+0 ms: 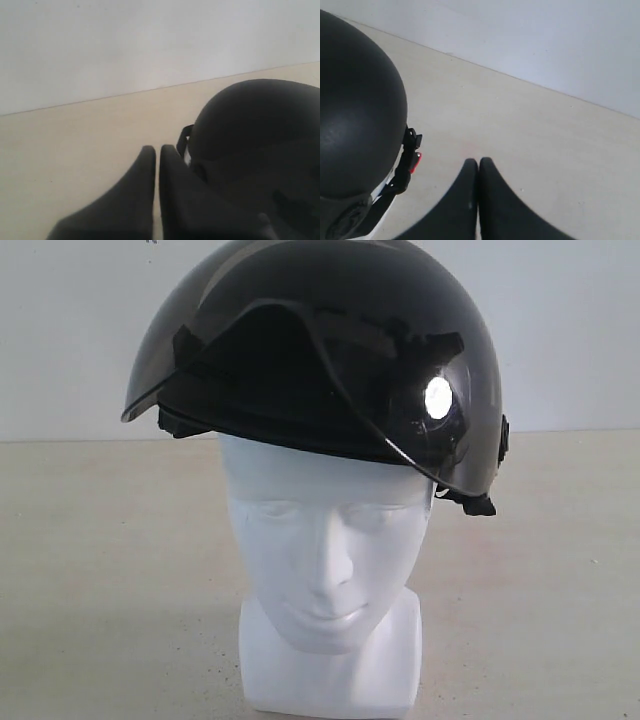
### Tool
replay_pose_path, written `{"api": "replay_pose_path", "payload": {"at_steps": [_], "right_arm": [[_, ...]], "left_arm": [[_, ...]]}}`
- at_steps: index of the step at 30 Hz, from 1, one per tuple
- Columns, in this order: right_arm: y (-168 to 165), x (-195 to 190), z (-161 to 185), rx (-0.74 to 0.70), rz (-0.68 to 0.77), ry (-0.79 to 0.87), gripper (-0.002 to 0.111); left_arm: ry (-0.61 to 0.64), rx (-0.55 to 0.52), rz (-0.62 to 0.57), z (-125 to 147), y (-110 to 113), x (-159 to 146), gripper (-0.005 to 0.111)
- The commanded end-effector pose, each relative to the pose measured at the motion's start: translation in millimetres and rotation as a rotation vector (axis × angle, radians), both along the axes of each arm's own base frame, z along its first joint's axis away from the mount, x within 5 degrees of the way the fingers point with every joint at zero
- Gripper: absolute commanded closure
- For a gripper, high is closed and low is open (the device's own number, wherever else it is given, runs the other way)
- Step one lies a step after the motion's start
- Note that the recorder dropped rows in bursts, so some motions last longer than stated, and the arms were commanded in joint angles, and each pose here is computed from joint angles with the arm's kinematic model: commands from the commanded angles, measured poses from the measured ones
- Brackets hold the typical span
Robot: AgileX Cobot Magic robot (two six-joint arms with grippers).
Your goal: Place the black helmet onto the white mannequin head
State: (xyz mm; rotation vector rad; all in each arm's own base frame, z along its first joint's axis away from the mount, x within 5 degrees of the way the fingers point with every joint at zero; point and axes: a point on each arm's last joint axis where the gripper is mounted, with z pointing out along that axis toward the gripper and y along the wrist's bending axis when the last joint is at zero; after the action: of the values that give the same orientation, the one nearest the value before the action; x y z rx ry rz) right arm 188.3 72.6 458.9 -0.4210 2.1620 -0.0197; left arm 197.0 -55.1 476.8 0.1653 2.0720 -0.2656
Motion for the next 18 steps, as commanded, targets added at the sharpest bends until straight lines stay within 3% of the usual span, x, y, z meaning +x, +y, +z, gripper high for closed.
{"api": "replay_pose_path", "payload": {"at_steps": [1,4,7,12,18], "right_arm": [[3,6,-8,0.057,0.063,0.09,0.108],[9,1,-10,0.113,0.167,0.154,0.108],[10,3,-10,0.122,0.159,0.148,0.108],[19,11,-8,0.2,0.191,0.141,0.108],[43,24,-15,0.336,0.324,0.217,0.108]], "left_arm": [[-0.027,0.045,-0.099,4,-15,-12,0.102],[-0.064,0.113,-0.136,8,-17,-24,0.102],[-0.092,0.156,-0.068,12,-10,-23,0.102],[-0.034,0.088,-0.04,10,-11,-5,0.102],[0.122,0.003,-0.222,-4,-32,14,0.102]]}}
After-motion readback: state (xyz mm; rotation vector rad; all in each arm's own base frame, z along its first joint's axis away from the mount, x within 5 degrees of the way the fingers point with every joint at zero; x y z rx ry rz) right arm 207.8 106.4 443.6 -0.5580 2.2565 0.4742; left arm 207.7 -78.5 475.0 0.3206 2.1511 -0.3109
